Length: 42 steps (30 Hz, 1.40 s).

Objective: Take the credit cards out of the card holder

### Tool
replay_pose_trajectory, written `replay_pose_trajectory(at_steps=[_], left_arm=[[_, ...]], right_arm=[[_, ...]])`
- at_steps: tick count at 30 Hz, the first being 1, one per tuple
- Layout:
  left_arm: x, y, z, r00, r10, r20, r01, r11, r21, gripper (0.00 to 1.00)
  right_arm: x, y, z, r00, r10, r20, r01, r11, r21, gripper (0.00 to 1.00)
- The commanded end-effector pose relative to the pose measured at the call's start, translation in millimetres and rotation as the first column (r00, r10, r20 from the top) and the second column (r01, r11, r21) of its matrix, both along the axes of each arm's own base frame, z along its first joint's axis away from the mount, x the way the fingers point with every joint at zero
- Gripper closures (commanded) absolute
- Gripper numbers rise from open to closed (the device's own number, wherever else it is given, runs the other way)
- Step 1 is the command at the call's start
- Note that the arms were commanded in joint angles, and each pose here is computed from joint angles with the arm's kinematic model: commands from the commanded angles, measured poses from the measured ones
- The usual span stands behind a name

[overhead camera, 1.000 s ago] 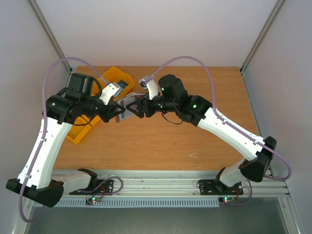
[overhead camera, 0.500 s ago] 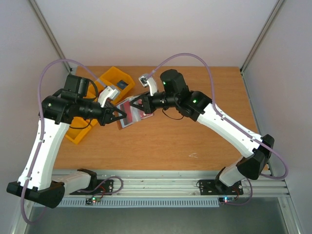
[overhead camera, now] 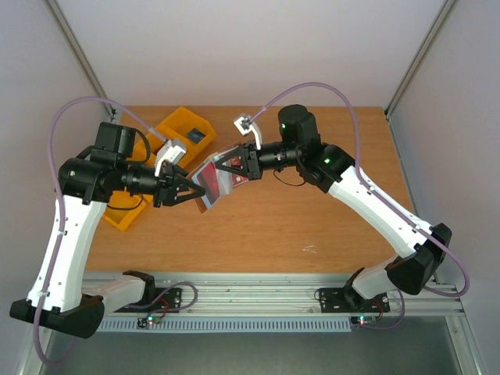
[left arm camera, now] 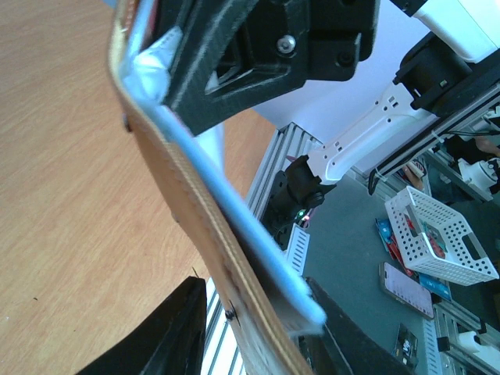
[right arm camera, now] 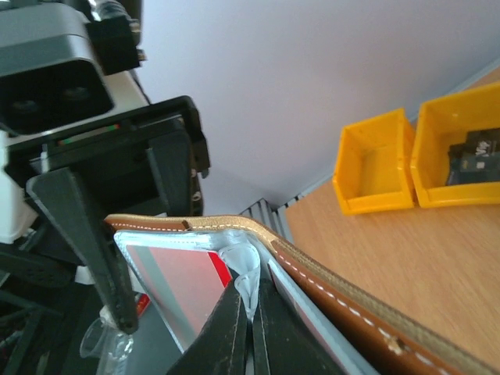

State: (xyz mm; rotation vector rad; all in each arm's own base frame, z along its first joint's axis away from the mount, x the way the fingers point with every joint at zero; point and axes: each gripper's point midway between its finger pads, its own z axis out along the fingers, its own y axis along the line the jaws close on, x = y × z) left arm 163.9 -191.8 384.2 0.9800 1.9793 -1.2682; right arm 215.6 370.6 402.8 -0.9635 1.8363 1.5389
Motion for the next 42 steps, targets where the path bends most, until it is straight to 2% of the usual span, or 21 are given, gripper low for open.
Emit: replay_pose_trajectory(at_steps=[1, 5, 15, 18, 19, 21, 23, 29, 33, 35, 37, 38, 39, 42], left_arm=[[-6, 2, 3, 0.999, -0.016, 0.033, 0.016, 1.0, -0.016, 0.69], [-15, 2, 5, 0.997, -0.055, 0.063, 0.056, 0.998, -0.021, 0.64], [-12, 10, -9, 0.987, -0.048, 0.151, 0.038, 0.997, 0.072, 0.61], [0, 11, -10, 0.984, -0.017, 0.18, 0.001, 0.996, 0.09, 0.6], [3, 11, -8, 0.986, 0.004, 0.165, -0.018, 0.996, 0.082, 0.56], [-2, 7, -3, 0.991, -0.014, 0.133, 0.009, 0.999, 0.04, 0.39], [-9, 3, 1, 0.99, -0.054, 0.13, 0.055, 0.998, 0.001, 0.29], [-1, -1, 0, 0.995, -0.041, 0.09, 0.045, 0.998, -0.041, 0.15], [2, -4, 2, 0.996, -0.037, 0.079, 0.041, 0.998, -0.055, 0.01], [7, -5, 2, 0.997, -0.018, 0.076, 0.022, 0.998, -0.052, 0.01], [16, -4, 0, 0.997, 0.015, 0.07, -0.012, 0.999, -0.037, 0.06], [20, -3, -1, 0.997, 0.034, 0.064, -0.033, 0.999, -0.028, 0.16], [23, -2, -3, 0.997, 0.051, 0.061, -0.051, 0.999, -0.015, 0.3], [25, 0, -7, 0.996, 0.071, 0.058, -0.072, 0.997, 0.005, 0.79]], right_arm=[[-19, -7, 26, 0.995, 0.073, 0.062, -0.077, 0.994, 0.072, 0.99], [-15, -11, 28, 0.996, 0.064, 0.056, -0.069, 0.994, 0.079, 0.99], [-17, -13, 33, 0.995, 0.078, 0.055, -0.083, 0.992, 0.094, 0.99], [-17, -12, 34, 0.995, 0.084, 0.049, -0.088, 0.991, 0.098, 0.99], [-16, -12, 33, 0.996, 0.08, 0.046, -0.084, 0.992, 0.097, 0.99], [-13, -11, 30, 0.997, 0.061, 0.04, -0.065, 0.994, 0.086, 0.99], [-11, -11, 28, 0.998, 0.049, 0.035, -0.051, 0.996, 0.078, 0.99], [-4, -9, 23, 0.999, 0.001, 0.037, -0.003, 0.998, 0.057, 0.99], [0, -7, 18, 0.998, -0.038, 0.056, 0.037, 0.999, 0.026, 0.99], [0, -5, 16, 0.997, -0.044, 0.063, 0.043, 0.999, 0.016, 0.99], [-3, -2, 16, 0.998, -0.029, 0.064, 0.028, 0.999, 0.016, 0.99], [-4, -1, 15, 0.998, -0.018, 0.064, 0.017, 1.0, 0.017, 0.99], [-6, -1, 16, 0.998, -0.007, 0.065, 0.005, 1.0, 0.018, 0.99], [-11, -2, 17, 0.996, 0.017, 0.083, -0.019, 1.0, 0.021, 0.99]])
